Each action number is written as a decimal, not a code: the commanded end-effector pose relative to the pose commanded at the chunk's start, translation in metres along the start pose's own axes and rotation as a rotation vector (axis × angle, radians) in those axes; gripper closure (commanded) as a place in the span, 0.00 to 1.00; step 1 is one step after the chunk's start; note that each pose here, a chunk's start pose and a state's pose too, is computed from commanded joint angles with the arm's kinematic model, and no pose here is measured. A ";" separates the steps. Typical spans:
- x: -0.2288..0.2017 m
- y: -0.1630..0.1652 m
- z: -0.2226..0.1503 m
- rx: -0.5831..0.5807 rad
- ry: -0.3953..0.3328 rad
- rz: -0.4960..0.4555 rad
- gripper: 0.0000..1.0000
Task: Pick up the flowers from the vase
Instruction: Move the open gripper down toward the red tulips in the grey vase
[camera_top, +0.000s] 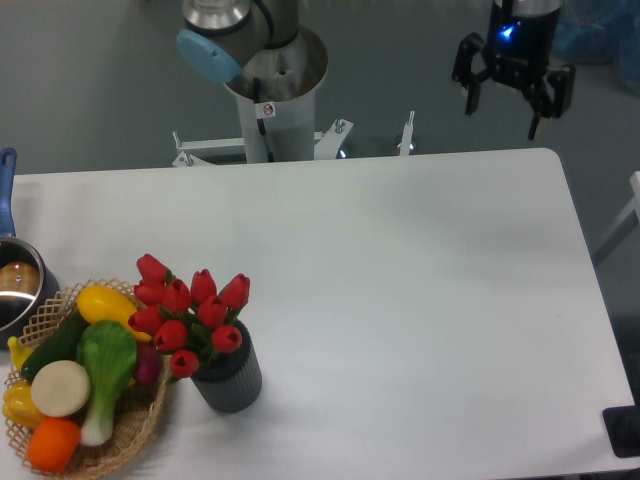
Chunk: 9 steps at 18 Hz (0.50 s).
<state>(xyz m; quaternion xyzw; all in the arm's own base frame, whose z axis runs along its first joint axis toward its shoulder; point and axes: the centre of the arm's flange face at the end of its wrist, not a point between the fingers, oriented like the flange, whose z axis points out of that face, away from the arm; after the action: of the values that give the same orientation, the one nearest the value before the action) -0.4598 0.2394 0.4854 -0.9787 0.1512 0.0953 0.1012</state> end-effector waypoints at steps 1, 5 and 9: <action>0.001 -0.004 0.001 0.003 0.001 0.009 0.00; 0.002 -0.014 0.003 0.021 0.006 0.009 0.00; 0.004 -0.036 0.022 0.273 -0.038 -0.169 0.00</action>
<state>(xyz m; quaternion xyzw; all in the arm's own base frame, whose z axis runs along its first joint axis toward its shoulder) -0.4477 0.2773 0.4694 -0.9631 0.0777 0.0836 0.2439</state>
